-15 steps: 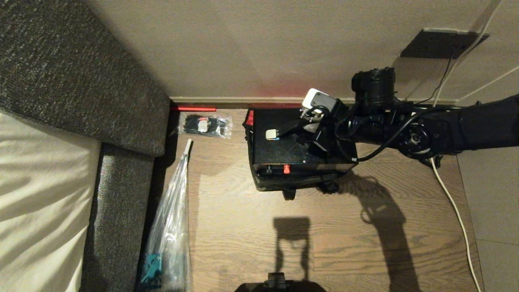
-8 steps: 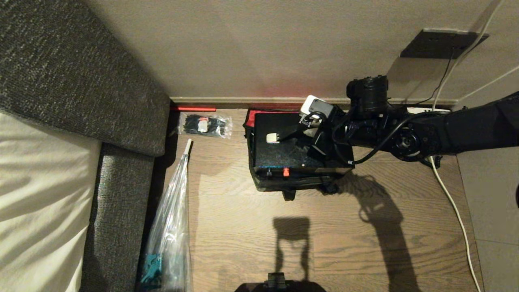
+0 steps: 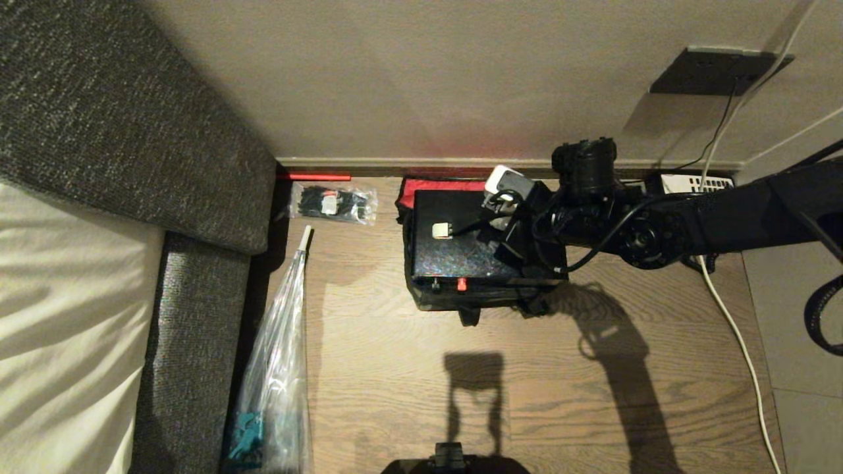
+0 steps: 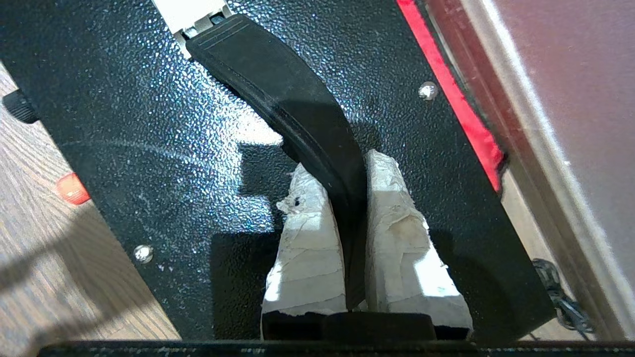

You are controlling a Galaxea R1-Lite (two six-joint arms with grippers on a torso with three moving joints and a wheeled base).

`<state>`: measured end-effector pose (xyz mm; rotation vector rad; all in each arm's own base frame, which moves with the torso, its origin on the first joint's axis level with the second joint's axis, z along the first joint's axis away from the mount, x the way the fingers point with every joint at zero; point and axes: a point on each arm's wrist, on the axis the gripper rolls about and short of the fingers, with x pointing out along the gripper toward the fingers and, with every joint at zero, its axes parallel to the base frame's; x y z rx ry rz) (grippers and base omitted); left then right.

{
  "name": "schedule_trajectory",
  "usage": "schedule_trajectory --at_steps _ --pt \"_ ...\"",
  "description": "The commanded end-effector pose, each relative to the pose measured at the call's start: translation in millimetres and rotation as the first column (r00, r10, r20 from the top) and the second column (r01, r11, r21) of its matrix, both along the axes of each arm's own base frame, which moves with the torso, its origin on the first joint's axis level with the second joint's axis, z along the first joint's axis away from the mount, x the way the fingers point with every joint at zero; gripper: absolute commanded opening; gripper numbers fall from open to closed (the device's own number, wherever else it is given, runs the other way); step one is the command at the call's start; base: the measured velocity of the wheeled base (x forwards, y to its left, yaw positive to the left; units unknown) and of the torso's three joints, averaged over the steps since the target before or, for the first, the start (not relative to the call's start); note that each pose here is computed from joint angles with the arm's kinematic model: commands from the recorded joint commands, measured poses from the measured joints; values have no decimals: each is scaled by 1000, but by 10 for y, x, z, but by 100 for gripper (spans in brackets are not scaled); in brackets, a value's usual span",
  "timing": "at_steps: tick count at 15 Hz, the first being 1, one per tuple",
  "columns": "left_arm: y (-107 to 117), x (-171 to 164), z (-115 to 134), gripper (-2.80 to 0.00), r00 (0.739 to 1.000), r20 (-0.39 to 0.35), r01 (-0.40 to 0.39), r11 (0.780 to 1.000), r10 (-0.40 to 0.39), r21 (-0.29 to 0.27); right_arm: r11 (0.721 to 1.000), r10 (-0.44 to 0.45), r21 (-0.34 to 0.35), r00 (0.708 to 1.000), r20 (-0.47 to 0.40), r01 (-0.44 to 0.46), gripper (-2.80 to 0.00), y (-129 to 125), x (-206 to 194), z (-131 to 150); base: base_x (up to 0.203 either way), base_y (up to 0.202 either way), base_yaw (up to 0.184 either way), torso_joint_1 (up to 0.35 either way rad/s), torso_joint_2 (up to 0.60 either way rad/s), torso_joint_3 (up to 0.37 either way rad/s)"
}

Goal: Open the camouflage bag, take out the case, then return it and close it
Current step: Place the black box back

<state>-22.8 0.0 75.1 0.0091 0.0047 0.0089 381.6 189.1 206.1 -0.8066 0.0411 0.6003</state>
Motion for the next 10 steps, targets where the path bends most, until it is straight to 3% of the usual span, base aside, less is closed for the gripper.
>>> schedule_trajectory --at_steps 1,8,10 --pt "0 0 -5 -280 1000 0 -2 1000 2 0 1000 -1 -14 1000 -22 1 -280 39 100 -182 0 0 0 0 0 0" --pt "0 0 -5 -280 1000 0 -2 1000 2 0 999 -31 -6 999 -6 31 -280 2 357 -559 0 0 0 0 0 0" --pt "0 1 -9 -280 1000 -1 -2 1000 2 0 999 -37 4 999 0 37 -280 -10 337 -485 0 0 0 0 0 0"
